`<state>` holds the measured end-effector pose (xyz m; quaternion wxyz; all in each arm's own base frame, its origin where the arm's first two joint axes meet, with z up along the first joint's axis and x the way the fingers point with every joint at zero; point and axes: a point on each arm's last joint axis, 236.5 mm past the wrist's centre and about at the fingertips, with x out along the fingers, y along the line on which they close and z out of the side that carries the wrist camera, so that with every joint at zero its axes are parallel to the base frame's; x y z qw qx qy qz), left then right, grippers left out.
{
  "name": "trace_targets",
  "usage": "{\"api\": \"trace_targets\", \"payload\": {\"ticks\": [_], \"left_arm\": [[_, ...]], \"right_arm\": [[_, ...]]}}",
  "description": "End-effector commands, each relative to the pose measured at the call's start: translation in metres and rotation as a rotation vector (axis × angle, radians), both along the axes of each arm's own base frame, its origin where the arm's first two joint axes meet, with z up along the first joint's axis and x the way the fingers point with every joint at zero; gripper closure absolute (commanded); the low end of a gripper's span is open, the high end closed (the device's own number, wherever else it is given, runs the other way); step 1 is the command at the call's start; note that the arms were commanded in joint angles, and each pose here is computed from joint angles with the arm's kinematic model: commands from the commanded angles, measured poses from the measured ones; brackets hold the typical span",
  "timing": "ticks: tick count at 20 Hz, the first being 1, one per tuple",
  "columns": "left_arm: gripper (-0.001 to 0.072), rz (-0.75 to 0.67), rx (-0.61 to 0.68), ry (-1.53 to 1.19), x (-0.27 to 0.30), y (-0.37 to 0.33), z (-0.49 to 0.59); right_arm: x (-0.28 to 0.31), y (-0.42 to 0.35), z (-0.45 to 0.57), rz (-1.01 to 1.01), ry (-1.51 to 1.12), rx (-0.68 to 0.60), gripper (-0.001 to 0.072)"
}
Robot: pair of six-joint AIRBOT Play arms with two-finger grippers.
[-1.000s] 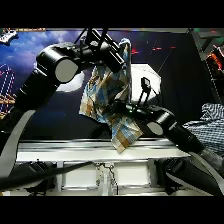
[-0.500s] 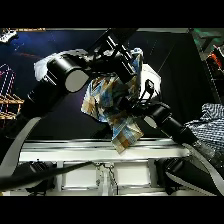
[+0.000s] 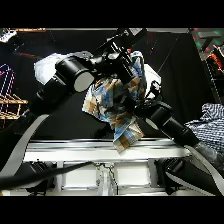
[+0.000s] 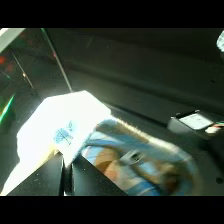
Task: Fold the clothes and pants, and hang the long-sleeved shirts on hangers.
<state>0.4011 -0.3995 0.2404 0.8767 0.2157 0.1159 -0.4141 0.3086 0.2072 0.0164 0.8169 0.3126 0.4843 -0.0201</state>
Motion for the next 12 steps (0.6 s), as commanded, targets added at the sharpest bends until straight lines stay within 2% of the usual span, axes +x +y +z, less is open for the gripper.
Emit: {"api": "trace_targets", "payload": {"ticks": [1,4,7,9,12], "left_arm": [[0.0692,0.089,0.009,0.025,0.039,0.027,-0.019],[0.0692,0.231,-0.032,0.063,0.078,0.081,-0.018],[0.0691,0.315,-0.07,0.033,0.087,0.13,0.015],[0.0691,0.305,-0.078,-0.038,0.069,0.143,0.052],[0.0692,0.205,-0.094,-0.216,0.007,0.138,0.129]], "right_arm": [[-0.02,0.009,0.023,0.212,-0.079,-0.077,0.0678],[-0.053,0.012,0.065,0.476,-0.188,-0.123,0.068],[-0.066,-0.006,0.147,0.613,-0.464,-0.195,0.0682],[-0.068,-0.016,0.213,0.665,-0.675,-0.263,0.0682],[-0.067,-0.017,0.308,0.74,-0.963,-0.393,0.0683]]}}
